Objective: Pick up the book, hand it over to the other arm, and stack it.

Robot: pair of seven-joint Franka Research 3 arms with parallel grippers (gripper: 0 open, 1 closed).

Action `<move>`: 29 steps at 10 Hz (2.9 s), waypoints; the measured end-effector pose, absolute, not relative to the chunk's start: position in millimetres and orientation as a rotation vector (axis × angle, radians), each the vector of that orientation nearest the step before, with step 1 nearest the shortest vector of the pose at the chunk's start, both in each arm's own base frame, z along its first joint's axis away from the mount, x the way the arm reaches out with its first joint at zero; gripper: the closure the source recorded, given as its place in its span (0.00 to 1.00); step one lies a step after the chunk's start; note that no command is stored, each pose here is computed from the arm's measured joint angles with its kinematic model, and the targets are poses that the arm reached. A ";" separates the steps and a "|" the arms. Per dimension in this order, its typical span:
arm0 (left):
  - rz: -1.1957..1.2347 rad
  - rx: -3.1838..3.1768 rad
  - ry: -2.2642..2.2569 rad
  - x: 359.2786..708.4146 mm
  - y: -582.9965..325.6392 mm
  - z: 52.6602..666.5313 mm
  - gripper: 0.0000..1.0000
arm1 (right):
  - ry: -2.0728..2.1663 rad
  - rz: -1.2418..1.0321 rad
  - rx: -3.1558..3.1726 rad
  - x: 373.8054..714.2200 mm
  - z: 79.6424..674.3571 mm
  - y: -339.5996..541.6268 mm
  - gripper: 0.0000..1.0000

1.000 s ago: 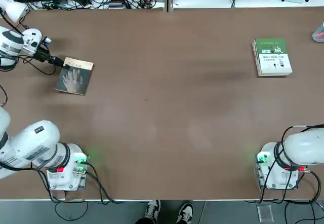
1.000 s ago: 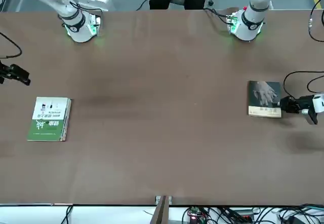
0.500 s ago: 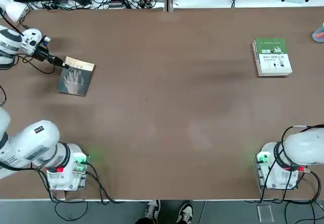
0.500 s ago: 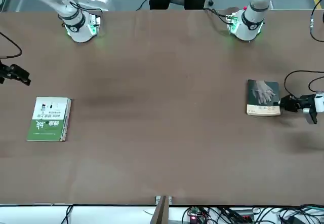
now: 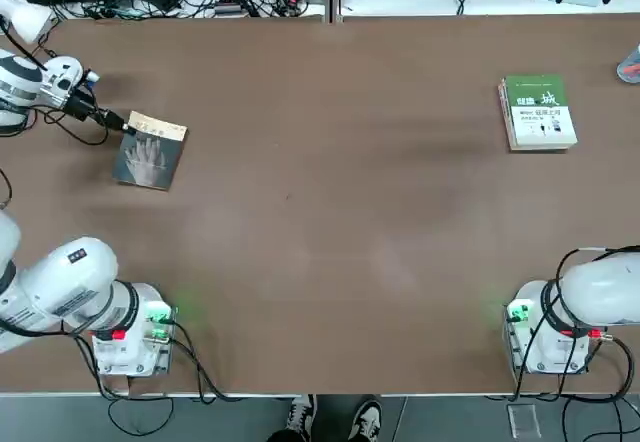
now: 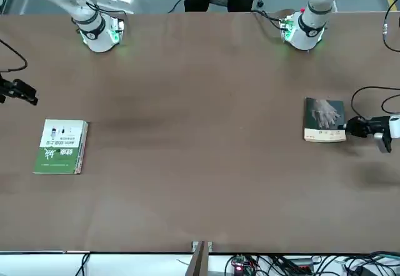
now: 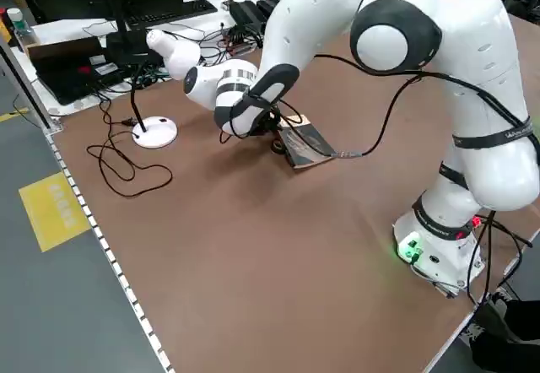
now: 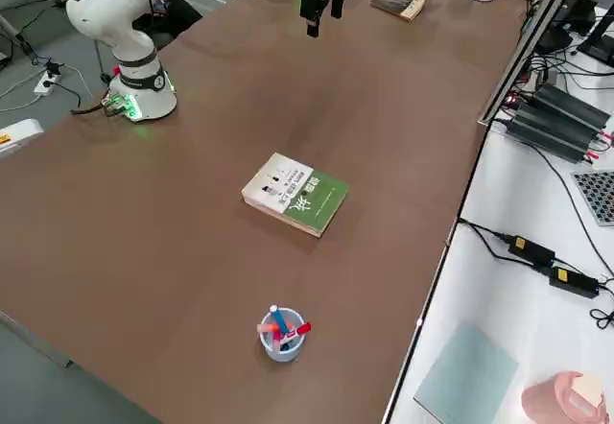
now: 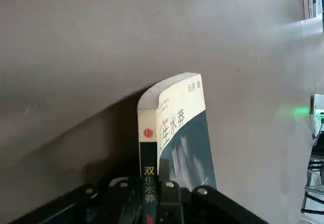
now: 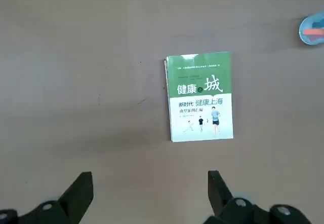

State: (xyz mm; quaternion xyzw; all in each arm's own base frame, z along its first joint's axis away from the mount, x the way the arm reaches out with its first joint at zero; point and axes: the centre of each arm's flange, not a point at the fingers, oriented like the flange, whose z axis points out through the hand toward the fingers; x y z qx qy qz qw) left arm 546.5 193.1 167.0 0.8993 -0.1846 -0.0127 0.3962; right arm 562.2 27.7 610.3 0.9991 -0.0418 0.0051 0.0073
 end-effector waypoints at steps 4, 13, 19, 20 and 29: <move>-0.119 2.220 -0.409 547.4 187.7 179.0 0.99 | -0.131 0.016 3.125 562.2 610.3 27.8 0.00; -0.205 2.119 -0.329 597.0 133.8 258.6 0.99 | -0.131 0.014 3.126 562.2 609.8 27.9 0.00; -0.249 2.079 -0.274 626.5 46.1 330.9 0.99 | -0.141 -0.001 3.192 562.0 608.3 34.2 0.00; -0.261 2.071 -0.263 631.1 29.7 343.4 0.99 | -0.143 -0.003 3.201 562.0 608.3 34.9 0.00; -0.264 2.063 -0.108 653.5 -112.0 402.6 0.99 | -0.374 -0.235 3.585 563.5 555.9 40.0 0.00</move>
